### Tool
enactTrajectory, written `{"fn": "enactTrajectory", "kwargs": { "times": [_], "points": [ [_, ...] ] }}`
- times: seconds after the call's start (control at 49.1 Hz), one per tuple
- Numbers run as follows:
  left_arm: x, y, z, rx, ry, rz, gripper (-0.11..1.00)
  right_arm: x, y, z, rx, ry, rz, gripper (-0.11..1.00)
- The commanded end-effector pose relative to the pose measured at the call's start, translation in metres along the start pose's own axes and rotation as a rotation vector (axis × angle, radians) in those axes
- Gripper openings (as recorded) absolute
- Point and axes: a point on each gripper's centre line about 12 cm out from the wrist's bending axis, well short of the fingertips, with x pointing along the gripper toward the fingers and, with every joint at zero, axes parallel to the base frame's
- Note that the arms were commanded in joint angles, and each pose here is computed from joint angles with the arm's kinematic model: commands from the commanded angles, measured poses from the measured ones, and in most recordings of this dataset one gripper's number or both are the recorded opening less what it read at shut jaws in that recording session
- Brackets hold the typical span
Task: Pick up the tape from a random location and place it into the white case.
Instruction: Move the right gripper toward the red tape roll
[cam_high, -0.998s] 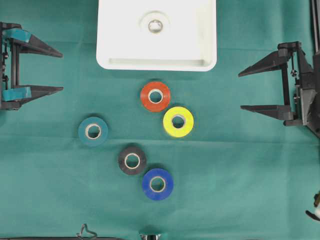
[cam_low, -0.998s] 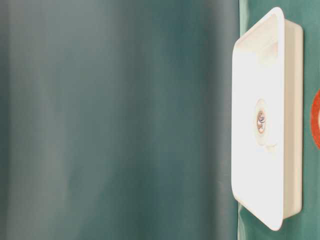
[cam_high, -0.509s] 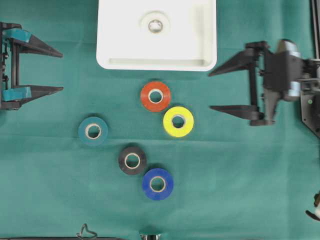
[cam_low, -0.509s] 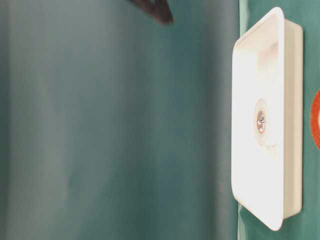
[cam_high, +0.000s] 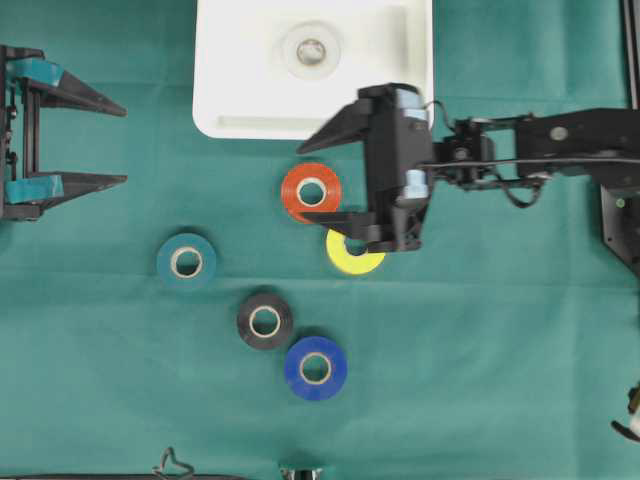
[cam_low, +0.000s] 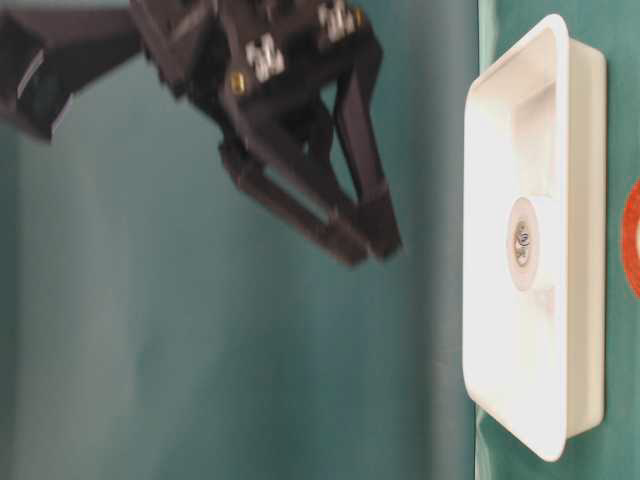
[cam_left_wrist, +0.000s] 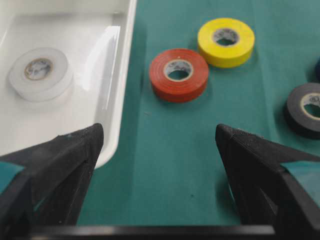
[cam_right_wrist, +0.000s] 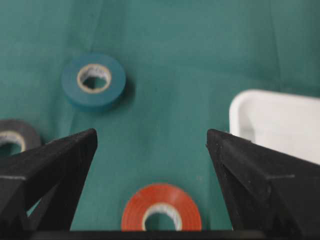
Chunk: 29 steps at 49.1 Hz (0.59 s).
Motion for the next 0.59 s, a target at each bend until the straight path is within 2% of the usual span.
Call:
{"fn": "enactTrajectory", "kwargs": {
  "times": [0.0, 0.244, 0.57],
  "points": [
    [0.000, -0.002, 0.006, 0.001, -0.019, -0.008, 0.97, 0.002, 0.000, 0.020, -0.004, -0.044, 0.000, 0.91],
    [0.000, -0.004, 0.006, 0.005, -0.020, -0.018, 0.97, 0.005, -0.001, 0.018, 0.004, -0.006, -0.004, 0.91],
    [0.001, -0.004, 0.006, 0.003, -0.018, -0.019, 0.97, 0.008, -0.002, 0.010, 0.043, 0.162, -0.018, 0.91]
  ]
}}
